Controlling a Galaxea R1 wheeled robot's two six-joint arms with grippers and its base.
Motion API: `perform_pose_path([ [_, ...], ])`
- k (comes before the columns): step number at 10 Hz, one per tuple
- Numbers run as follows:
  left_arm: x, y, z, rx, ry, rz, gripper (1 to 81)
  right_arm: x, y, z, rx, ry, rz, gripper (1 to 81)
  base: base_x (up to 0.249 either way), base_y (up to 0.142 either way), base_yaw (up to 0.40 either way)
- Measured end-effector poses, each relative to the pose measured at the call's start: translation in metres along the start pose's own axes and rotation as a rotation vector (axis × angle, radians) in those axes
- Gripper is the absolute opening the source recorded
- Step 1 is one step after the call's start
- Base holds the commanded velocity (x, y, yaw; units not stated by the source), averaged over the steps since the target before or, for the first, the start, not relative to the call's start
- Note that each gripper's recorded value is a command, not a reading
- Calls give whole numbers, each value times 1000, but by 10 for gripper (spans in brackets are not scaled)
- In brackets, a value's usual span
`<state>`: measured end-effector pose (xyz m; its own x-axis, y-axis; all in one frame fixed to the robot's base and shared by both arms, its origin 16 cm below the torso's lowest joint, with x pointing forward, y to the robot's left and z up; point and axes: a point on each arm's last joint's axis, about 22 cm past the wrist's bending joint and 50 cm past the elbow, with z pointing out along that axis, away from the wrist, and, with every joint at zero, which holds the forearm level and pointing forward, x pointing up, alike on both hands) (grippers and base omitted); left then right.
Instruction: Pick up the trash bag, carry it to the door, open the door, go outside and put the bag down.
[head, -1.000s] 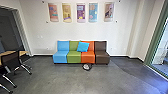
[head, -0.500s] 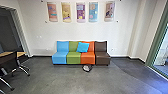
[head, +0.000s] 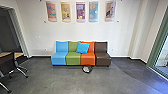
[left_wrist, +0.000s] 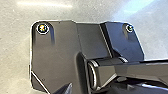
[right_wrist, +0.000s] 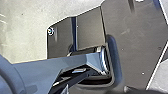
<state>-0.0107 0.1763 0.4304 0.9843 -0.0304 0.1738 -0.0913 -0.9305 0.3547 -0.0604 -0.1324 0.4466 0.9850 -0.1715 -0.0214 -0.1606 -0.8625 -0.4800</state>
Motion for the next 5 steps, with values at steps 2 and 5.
perform_pose_path([
  [2,0,0,0,0,0,0,811,0,0,0,0,0,-1,811,152,0,0],
  [5,0,0,0,0,0,0,811,0,0,0,0,0,0,811,152,0,0],
])
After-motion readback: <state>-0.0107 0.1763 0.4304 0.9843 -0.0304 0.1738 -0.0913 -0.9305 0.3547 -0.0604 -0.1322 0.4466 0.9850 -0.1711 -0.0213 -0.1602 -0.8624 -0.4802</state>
